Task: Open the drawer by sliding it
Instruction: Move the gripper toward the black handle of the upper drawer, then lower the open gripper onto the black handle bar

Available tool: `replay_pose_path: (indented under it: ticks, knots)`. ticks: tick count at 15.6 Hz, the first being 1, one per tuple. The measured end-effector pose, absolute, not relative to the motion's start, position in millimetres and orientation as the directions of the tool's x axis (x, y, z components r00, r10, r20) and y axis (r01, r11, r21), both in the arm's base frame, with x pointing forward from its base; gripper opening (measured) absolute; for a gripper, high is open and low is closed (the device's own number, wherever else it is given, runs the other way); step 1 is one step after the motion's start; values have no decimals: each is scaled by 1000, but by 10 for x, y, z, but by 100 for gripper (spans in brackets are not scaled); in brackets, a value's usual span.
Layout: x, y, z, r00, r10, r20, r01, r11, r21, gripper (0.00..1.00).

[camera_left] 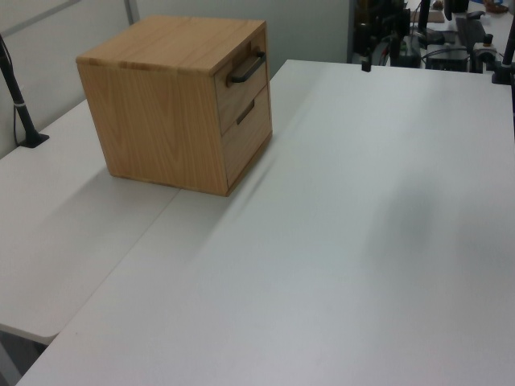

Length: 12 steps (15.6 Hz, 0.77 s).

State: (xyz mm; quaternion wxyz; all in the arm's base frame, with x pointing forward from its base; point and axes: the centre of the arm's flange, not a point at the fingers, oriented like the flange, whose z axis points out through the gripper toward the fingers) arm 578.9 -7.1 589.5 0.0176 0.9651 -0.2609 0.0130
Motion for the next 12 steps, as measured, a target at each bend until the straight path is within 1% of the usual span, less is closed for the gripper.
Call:
replay_pose_path:
  ticks: [2,6,7,8,10,12]
  knots:
    - [5929,-80,5884,772,-631,80,-632,-775,-18,100]
    - [6176,-56,5891,548,-825,138,-809,-564,-166,100]
    - [6241,-53,5876,488,-861,144,-836,-509,-204,100]
    - [6338,-47,5850,406,-902,149,-863,-432,-261,100]
    - [6475,-38,5818,291,-946,142,-880,-323,-348,100]
    - [6608,-22,5776,207,-969,132,-869,-244,-430,100]
